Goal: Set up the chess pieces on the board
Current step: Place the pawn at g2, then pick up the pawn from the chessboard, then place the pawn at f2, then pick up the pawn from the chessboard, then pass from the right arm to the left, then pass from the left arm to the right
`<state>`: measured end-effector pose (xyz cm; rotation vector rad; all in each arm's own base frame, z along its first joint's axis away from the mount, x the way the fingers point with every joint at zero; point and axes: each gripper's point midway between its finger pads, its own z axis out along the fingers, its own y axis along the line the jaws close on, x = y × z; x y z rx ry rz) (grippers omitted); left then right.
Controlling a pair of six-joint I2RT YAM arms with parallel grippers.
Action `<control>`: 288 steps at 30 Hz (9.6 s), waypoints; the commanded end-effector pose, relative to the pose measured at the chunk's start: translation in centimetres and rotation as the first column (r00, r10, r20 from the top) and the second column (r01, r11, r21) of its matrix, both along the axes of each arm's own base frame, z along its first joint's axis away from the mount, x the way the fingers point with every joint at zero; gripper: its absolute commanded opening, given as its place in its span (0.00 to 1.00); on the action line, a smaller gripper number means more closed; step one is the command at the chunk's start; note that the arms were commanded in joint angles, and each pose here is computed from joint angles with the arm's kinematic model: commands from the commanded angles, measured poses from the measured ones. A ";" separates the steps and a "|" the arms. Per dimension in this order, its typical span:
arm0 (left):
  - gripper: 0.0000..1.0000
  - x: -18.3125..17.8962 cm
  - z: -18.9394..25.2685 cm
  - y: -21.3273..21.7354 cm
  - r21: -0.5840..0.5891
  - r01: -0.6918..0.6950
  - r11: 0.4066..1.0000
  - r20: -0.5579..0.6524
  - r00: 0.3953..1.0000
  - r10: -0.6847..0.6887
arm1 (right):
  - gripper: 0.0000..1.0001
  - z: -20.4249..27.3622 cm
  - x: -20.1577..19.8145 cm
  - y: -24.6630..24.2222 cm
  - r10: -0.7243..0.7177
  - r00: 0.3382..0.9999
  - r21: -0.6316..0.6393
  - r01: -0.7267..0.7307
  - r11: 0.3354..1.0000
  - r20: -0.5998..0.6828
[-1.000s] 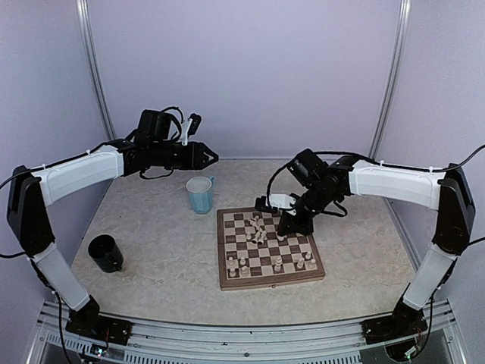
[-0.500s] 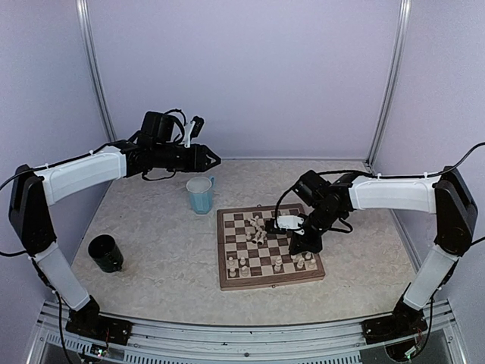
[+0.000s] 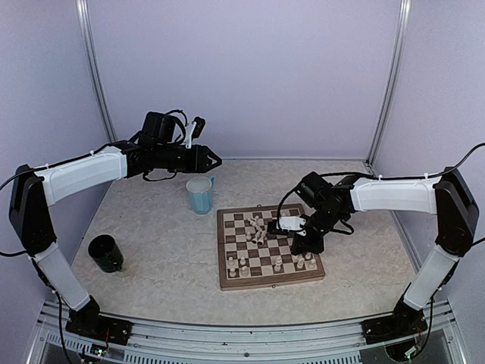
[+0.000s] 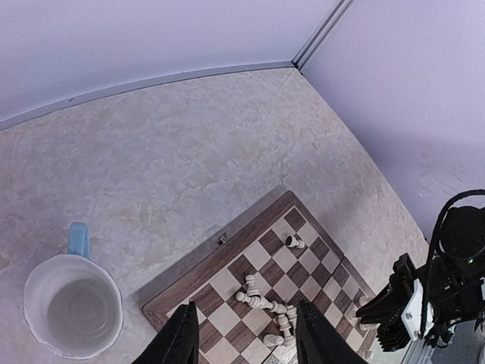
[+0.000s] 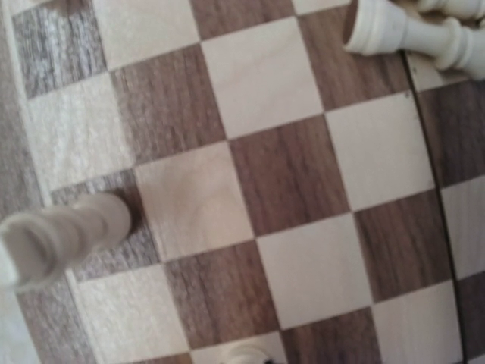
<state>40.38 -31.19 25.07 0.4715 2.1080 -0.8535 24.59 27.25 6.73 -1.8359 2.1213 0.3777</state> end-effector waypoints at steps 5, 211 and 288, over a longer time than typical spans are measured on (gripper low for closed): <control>0.45 0.0 0.5 -0.3 0.013 0.006 1.000 0.024 1.000 -0.007 | 0.11 0.9 -0.1 -0.6 -0.015 1.000 0.006 0.015 1.000 0.007; 0.34 -9.9 -9.7 -16.7 -0.301 0.235 0.924 -0.295 0.899 -0.325 | 0.04 7.8 3.8 4.3 0.083 0.994 0.517 -0.035 0.855 -0.070; 0.14 -9.2 -0.3 -16.1 -0.531 0.209 0.821 0.008 0.970 -0.241 | 0.13 17.7 5.8 3.4 0.094 0.805 0.707 0.451 0.544 -0.586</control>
